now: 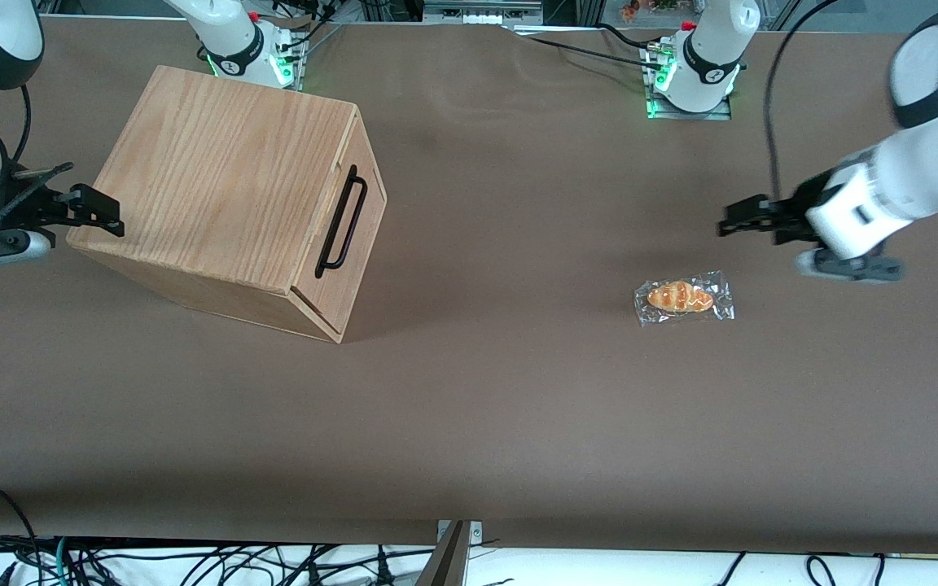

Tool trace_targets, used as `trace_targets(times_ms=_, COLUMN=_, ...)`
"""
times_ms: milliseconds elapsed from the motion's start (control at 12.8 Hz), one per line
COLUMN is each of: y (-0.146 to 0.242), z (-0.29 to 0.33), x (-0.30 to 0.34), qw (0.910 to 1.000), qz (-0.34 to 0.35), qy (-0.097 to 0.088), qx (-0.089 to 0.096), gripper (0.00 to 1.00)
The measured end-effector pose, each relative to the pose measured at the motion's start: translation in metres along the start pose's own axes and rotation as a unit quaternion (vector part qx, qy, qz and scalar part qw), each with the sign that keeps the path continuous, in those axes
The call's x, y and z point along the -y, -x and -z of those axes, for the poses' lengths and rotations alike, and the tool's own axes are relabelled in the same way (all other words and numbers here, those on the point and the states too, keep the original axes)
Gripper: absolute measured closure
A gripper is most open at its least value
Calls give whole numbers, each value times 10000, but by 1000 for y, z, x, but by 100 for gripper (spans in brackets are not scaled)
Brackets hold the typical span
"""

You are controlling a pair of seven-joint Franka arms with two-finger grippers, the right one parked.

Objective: Open top drawer with left arm
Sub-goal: 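Swing the left gripper over to the black drawer handle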

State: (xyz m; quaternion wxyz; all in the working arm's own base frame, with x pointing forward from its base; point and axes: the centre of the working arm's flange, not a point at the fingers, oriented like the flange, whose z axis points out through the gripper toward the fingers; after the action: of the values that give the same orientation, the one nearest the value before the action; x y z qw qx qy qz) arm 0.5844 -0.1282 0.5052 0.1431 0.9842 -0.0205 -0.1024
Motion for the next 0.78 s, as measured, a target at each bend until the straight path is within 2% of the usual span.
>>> trace_targets(times_ms=157, y=-9, z=-33, x=-67, qw=9997, qz=-79, qy=184, qx=169, gripper=0)
trace_targets(times_ms=235, y=-12, z=-46, x=-102, qw=9997, qz=-23, qy=230, qx=118, gripper=0)
trace_targets(times_ms=549, y=6, z=-107, x=-236, qw=9979, qz=404, qy=394, qx=-332, gripper=0)
trace_targets(times_ms=627, y=14, z=-124, x=-263, qw=9968, qz=479, qy=531, qx=-359, gripper=0)
trace_targets(times_ms=784, y=29, z=-157, x=-305, qw=9945, qz=487, qy=884, qx=-281, gripper=0)
